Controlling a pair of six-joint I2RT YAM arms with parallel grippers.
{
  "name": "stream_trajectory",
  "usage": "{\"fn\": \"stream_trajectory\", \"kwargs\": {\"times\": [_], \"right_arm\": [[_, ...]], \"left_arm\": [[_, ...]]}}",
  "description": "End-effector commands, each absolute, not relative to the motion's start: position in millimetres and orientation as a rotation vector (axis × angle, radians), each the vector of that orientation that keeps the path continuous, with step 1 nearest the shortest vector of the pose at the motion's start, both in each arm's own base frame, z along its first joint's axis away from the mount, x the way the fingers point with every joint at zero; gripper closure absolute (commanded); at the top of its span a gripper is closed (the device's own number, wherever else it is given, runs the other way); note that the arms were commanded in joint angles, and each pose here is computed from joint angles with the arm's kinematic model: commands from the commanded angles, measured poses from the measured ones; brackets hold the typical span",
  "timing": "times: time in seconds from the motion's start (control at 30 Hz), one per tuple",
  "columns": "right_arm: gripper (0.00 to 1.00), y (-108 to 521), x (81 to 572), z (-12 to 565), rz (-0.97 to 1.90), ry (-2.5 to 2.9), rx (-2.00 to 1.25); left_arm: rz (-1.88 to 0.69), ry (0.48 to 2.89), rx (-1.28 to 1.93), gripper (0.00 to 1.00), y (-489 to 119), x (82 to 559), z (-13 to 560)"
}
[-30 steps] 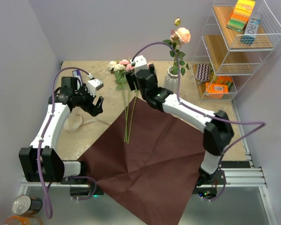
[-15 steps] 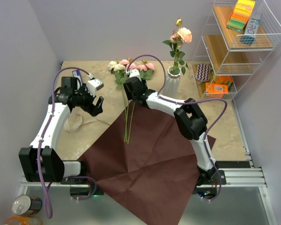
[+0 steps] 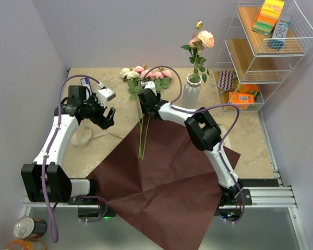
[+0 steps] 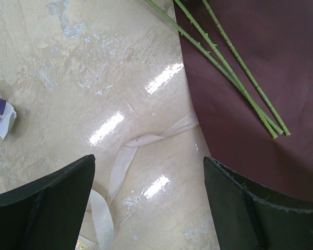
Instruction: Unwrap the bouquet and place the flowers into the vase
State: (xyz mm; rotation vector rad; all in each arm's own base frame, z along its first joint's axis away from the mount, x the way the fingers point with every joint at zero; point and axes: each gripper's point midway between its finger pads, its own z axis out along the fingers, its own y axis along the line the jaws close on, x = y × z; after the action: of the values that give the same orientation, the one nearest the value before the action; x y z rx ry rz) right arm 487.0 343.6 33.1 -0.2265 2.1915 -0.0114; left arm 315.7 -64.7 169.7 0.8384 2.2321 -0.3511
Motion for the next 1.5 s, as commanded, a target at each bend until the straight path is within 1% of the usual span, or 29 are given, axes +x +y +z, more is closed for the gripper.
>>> {"fn": "stream_trajectory", "kwargs": {"times": [0.0, 0.1, 0.13, 0.2, 0.23, 0.33, 0.4, 0.5, 0.6, 0.67, 0.7, 0.77, 0.8, 0.87, 0.9, 0.97, 1.03, 1.07, 1.13, 1.17, 1.2, 1.27, 1.33, 1.37, 1.47], "right_arm": [[0.37, 350.1, 494.4, 47.5, 0.016, 2.169, -0.184], [0.45, 352.2, 494.3, 44.0, 0.033, 2.177, -0.179], [0.52, 353.1, 493.9, 40.8, 0.038, 2.182, -0.178], [0.60, 355.3, 495.1, 39.9, 0.056, 2.190, -0.169], [0.67, 355.1, 494.4, 36.6, 0.053, 2.198, -0.170], [0.75, 354.2, 494.4, 34.3, 0.067, 2.204, -0.158], [0.77, 350.5, 492.4, 35.4, 0.089, 2.205, -0.152], [0.90, 344.1, 498.0, 54.3, 0.097, 2.174, -0.106], [1.00, 337.2, 501.0, 88.7, 0.086, 2.120, -0.083], [1.00, 331.8, 499.5, 105.1, 0.078, 2.089, -0.070], [1.00, 331.2, 500.4, 135.6, 0.116, 2.035, -0.048], [1.00, 324.1, 496.2, 154.7, 0.123, 2.001, -0.024], [1.00, 321.7, 494.3, 181.2, 0.148, 1.957, -0.001], [1.00, 317.9, 489.3, 200.1, 0.163, 1.929, 0.004], [1.00, 318.8, 484.1, 225.0, 0.195, 1.886, 0.010], [1.00, 321.0, 476.4, 242.7, 0.220, 1.851, -0.037], [1.00, 326.3, 467.2, 289.3, 0.309, 1.740, -0.065], [1.00, 325.5, 460.7, 296.9, 0.308, 1.709, -0.113], [1.00, 322.1, 447.5, 358.6, 0.399, 1.543, -0.119], [1.00, 318.1, 442.8, 370.5, 0.386, 1.496, -0.152], [1.00, 315.6, 438.1, 399.2, 0.415, 1.402, -0.147], [1.00, 300.7, 423.2, 451.1, 0.410, 1.274, -0.143], [1.00, 288.5, 418.8, 484.7, 0.357, 1.198, -0.143], [1.00, 280.5, 415.4, 512.1, 0.316, 1.144, -0.149], [1.00, 254.8, 413.3, 553.4, 0.240, 1.042, -0.122]], "left_arm": [[-0.304, 2.152, 0.851, 0.12, -63.7, 325.4, 189.1], [-0.310, 2.144, 0.849, 0.13, -64.8, 324.5, 192.1], [-0.312, 2.143, 0.853, 0.13, -65.2, 324.1, 192.0], [-0.311, 2.135, 0.850, 0.13, -65.6, 323.9, 195.5], [-0.309, 2.132, 0.854, 0.13, -65.5, 324.2, 196.5], [-0.296, 2.132, 0.852, 0.13, -63.9, 323.9, 200.5], [-0.277, 2.128, 0.850, 0.13, -61.8, 323.7, 202.4], [-0.262, 2.122, 0.851, 0.13, -60.6, 320.8, 207.2], [-0.243, 2.112, 0.853, 0.13, -58.7, 318.7, 212.1], [-0.243, 2.112, 0.853, 0.13, -58.6, 317.2, 213.6], [-0.249, 2.108, 0.854, 0.13, -59.9, 315.8, 214.7], [-0.266, 2.107, 0.859, 0.13, -61.7, 313.9, 215.5], [-0.264, 2.108, 0.859, 0.13, -61.4, 313.4, 216.0], [-0.264, 2.107, 0.855, 0.13, -61.5, 313.5, 218.4], [-0.265, 2.107, 0.854, 0.13, -61.6, 313.4, 218.7], [-0.274, 2.104, 0.853, 0.13, -62.9, 313.3, 220.9], [-0.279, 2.106, 0.856, 0.13, -63.4, 312.5, 221.3], [-0.277, 2.111, 0.856, 0.13, -62.9, 312.1, 221.1], [-0.272, 2.114, 0.865, 0.13, -62.1, 311.6, 220.2], [-0.287, 2.125, 0.873, 0.13, -63.2, 308.7, 218.0], [-0.291, 2.126, 0.881, 0.13, -63.2, 307.6, 217.3], [-0.301, 2.130, 0.886, 0.13, -64.1, 306.0, 216.1], [-0.307, 2.127, 0.888, 0.13, -65.4, 306.0, 216.5], [-0.310, 2.126, 0.887, 0.13, -65.5, 306.3, 216.8], [-0.320, 2.111, 0.901, 0.13, -67.7, 308.0, 222.2]]}}
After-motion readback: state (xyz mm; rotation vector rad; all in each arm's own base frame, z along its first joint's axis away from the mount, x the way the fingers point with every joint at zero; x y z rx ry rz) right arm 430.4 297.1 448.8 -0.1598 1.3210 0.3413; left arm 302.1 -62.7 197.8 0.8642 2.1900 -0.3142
